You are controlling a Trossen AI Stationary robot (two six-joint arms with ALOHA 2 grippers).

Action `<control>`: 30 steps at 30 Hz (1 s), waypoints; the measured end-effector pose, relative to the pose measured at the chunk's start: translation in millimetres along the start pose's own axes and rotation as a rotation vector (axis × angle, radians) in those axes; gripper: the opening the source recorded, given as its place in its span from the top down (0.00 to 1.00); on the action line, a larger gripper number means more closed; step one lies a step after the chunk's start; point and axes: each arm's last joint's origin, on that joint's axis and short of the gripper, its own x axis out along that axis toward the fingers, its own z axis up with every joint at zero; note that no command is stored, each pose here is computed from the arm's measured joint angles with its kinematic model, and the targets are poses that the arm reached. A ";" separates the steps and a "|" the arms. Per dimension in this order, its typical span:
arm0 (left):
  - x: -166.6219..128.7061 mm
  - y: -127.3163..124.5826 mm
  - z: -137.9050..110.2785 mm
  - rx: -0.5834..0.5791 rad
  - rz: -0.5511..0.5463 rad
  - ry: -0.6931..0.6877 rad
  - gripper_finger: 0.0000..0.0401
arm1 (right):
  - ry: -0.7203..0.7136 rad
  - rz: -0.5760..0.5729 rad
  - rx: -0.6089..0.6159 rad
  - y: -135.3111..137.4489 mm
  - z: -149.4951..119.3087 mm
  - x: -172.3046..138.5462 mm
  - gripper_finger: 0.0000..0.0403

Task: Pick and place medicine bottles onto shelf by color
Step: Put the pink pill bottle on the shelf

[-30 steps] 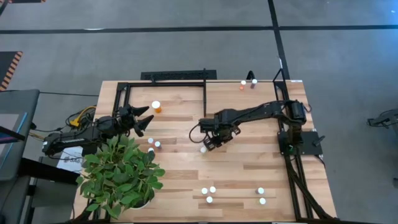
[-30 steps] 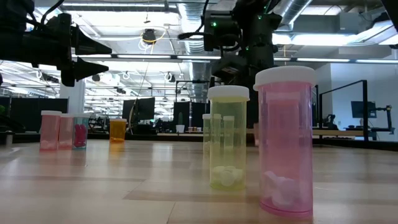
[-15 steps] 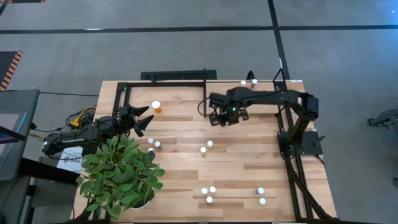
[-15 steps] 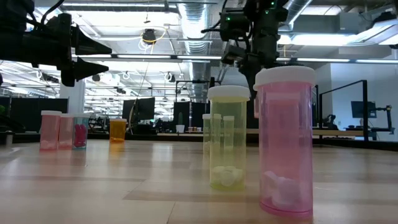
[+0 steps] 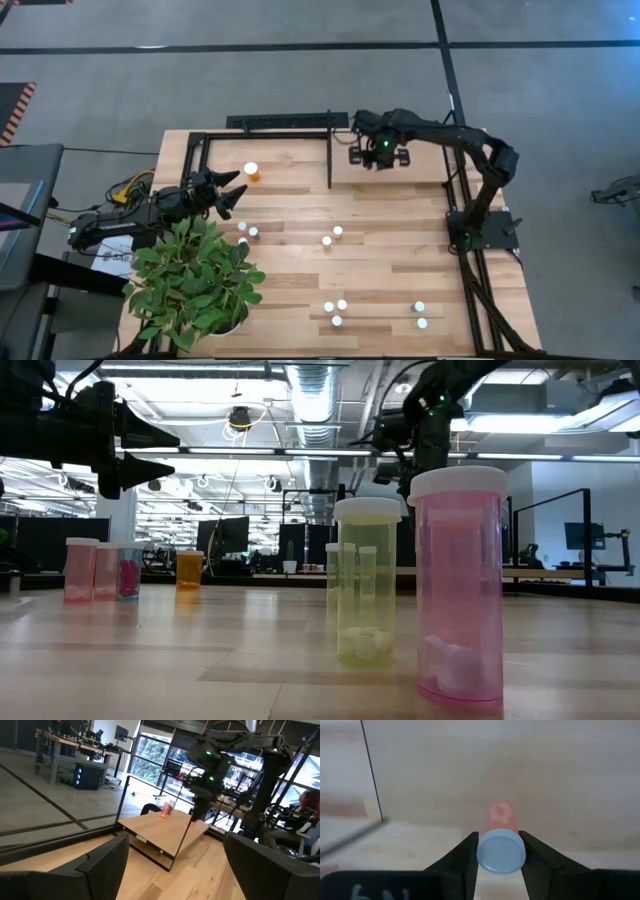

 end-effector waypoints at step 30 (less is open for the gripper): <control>0.0 0.1 0.0 0.000 0.001 -0.001 0.22 | -0.098 -0.082 0.073 11.5 88.2 10.8 0.64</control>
